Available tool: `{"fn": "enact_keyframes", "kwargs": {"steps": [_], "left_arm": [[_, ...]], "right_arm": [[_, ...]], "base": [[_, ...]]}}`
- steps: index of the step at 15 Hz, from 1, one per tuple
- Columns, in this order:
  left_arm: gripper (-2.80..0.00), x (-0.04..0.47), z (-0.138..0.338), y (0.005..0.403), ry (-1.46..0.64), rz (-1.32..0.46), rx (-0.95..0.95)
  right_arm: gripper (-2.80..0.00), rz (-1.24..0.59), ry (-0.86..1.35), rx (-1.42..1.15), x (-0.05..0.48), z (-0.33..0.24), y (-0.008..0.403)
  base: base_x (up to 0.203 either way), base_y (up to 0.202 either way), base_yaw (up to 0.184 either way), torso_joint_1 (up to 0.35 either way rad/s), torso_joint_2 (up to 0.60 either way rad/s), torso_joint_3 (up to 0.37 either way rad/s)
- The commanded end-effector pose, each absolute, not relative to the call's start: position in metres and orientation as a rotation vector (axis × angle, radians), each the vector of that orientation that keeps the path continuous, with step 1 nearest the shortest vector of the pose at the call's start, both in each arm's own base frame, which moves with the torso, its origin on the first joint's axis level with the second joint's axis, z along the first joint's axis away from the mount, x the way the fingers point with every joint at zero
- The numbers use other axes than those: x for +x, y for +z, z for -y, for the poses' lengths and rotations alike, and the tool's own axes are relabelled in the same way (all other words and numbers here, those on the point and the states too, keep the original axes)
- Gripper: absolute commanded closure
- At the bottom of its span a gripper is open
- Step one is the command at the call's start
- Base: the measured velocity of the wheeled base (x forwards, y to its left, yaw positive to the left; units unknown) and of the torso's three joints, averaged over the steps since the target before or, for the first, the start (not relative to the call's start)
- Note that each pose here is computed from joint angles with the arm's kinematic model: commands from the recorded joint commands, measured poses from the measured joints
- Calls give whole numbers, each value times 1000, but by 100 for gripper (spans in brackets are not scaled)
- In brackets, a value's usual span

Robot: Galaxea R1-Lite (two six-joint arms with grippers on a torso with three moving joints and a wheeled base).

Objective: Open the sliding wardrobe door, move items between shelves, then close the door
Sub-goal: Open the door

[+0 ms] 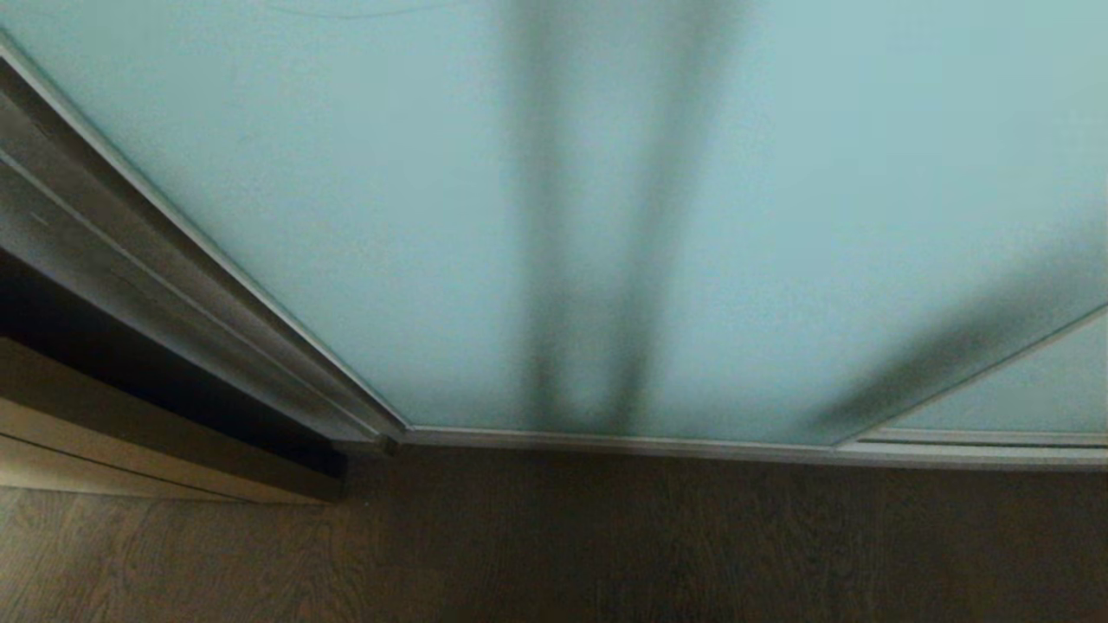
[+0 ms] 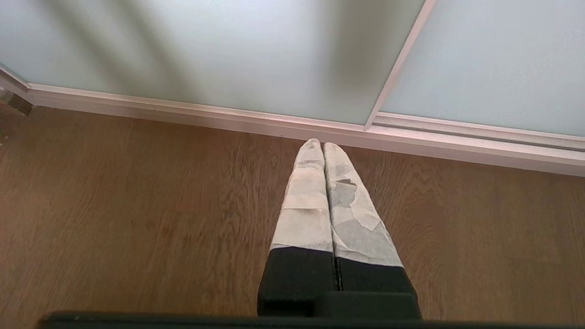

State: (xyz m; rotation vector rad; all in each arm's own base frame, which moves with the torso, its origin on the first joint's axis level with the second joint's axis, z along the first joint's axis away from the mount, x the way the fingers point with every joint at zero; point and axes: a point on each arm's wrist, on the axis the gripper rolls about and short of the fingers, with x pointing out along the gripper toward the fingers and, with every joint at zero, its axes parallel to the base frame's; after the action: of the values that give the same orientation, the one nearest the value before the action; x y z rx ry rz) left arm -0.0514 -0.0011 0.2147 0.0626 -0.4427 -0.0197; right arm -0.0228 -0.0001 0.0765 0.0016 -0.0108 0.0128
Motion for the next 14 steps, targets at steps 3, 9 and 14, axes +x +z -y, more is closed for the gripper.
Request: {"fn": "enact_keyframes", "kwargs": {"steps": [3, 9, 14], "left_arm": [[0, -6, -1, 284, 73, 629, 49], [0, 28, -5, 332, 200, 704, -35], [0, 62, -5, 349, 192, 799, -52]], "right_arm": [[0, 14, 12, 2, -23, 0, 77], [0, 14, 13, 2, -23, 0, 77], [0, 14, 14, 2, -23, 0, 77]], "base": [[0, 0, 0, 0, 0, 0], [0, 0, 0, 0, 0, 0], [0, 0, 0, 0, 0, 0]]}}
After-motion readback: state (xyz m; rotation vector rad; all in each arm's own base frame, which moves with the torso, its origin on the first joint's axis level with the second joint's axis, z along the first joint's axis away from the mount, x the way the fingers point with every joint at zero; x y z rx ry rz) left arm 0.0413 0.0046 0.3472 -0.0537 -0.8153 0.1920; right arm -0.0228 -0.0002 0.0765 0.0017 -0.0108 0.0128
